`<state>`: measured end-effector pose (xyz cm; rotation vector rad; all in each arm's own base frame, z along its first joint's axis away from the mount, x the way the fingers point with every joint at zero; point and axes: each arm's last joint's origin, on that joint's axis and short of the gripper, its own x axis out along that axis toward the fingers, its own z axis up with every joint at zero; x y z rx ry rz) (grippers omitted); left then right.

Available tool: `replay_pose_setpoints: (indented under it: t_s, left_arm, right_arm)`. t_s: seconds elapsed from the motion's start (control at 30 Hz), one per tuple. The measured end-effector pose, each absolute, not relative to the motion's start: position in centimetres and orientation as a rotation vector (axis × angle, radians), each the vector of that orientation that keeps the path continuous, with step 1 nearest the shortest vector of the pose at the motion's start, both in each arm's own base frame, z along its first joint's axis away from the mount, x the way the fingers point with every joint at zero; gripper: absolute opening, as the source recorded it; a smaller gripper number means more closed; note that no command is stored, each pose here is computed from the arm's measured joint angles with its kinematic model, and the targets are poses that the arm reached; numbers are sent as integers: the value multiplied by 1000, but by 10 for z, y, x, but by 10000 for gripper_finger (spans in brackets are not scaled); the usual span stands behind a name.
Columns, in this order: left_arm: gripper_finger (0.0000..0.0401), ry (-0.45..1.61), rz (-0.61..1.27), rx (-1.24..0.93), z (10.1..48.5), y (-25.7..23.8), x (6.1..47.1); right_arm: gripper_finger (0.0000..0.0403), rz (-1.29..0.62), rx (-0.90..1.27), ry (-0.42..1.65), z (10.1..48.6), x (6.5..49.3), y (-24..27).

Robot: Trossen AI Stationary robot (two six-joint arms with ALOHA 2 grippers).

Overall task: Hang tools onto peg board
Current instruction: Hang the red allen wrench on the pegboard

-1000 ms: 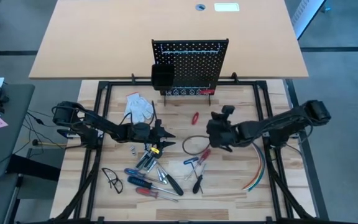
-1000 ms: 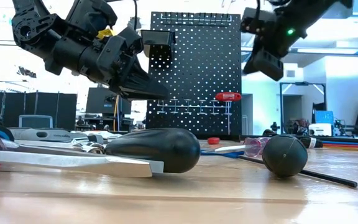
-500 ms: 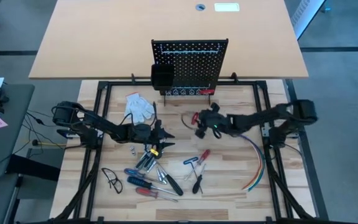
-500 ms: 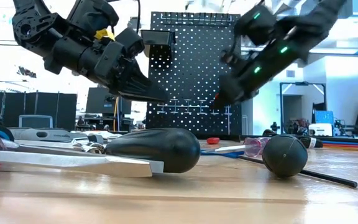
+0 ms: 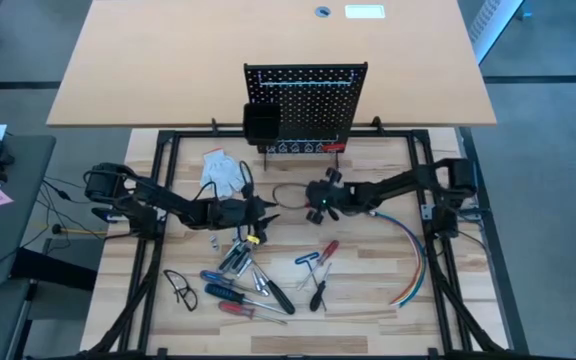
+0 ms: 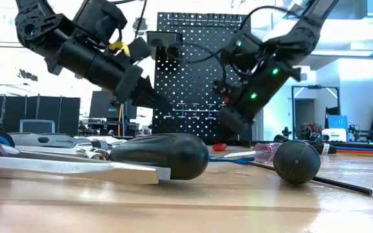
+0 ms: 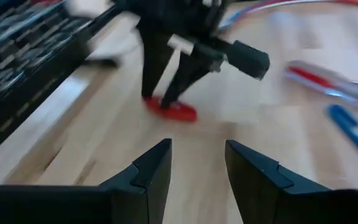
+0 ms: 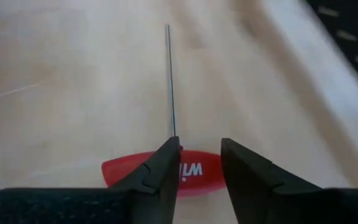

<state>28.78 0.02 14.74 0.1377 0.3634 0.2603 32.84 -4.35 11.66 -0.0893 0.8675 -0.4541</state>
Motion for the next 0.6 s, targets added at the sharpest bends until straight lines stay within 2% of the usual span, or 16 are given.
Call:
replay_pose_setpoints:
  t_s: [0.1,0.2,0.4,0.6]
  left_arm:
    - [145,344,116,250,152,-3,293]
    - [145,339,86,301,160,-4,300]
    - [145,415,59,169,175,8,318]
    - [145,517,43,195,141,19,344]
  right_arm:
    - [126,-381,-129,869,123,327,-27]
    - [128,-322,-186,867,126,328,-14]
    - [129,-279,-225,872,126,327,-2]
    - [129,-184,-292,823,140,327,8]
